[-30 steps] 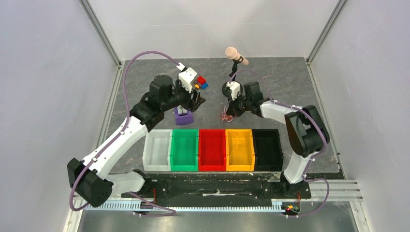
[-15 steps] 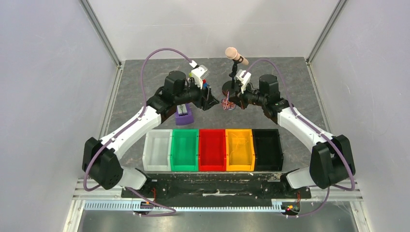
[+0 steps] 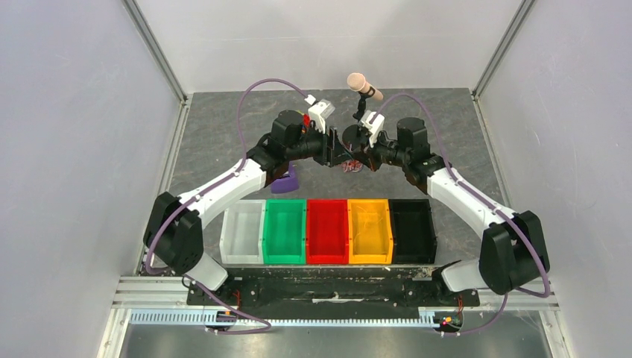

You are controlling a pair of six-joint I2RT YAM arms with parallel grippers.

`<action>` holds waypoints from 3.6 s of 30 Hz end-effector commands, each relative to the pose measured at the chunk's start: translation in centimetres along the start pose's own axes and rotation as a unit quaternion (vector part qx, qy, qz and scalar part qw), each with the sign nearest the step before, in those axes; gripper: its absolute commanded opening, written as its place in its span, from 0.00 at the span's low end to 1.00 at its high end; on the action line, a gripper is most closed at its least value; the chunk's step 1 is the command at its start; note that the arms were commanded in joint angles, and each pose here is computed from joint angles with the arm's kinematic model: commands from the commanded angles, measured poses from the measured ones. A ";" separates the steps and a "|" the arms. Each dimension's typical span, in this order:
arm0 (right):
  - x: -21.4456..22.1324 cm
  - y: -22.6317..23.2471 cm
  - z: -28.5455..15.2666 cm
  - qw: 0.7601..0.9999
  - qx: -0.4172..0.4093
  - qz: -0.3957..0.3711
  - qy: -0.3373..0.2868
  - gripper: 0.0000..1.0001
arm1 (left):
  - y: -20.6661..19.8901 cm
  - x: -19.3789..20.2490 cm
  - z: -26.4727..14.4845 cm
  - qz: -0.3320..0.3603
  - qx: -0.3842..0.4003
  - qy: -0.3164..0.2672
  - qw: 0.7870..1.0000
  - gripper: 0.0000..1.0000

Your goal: Untangle the cables

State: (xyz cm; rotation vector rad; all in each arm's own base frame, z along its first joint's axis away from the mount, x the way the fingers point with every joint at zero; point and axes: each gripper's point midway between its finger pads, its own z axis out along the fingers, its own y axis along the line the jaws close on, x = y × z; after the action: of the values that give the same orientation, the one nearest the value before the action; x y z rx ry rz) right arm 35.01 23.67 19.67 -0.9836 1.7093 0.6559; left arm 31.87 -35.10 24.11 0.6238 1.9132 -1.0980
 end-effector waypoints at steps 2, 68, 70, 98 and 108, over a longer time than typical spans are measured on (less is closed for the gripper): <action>-1.5 1.2 -1.0 0.999 -0.011 -0.023 -0.026 0.00 | -1.8 -3.1 0.8 -0.031 0.031 -0.045 0.998 0.48; -2.7 2.5 -2.0 0.997 -0.025 -0.007 -0.070 0.00 | -4.3 0.4 0.9 -0.194 0.109 -0.023 0.975 0.43; -3.1 2.5 -2.2 0.997 -0.024 -0.010 -0.075 0.00 | -4.2 0.5 1.0 -0.198 0.105 -0.023 0.974 0.44; 10.8 -4.6 -0.9 0.996 0.041 0.064 0.052 0.15 | -10.0 -7.4 -2.8 -0.041 0.197 -0.090 0.975 0.02; 17.3 -7.8 -2.6 0.985 0.081 0.039 0.147 0.13 | -12.3 -12.0 -4.6 0.037 0.202 -0.123 0.971 0.02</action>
State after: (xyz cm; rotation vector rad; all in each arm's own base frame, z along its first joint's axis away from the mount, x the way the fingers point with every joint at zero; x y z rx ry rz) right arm 37.66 14.30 6.91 -0.8659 1.9792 0.5398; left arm 28.74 -38.62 34.07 0.6074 1.6856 -1.5245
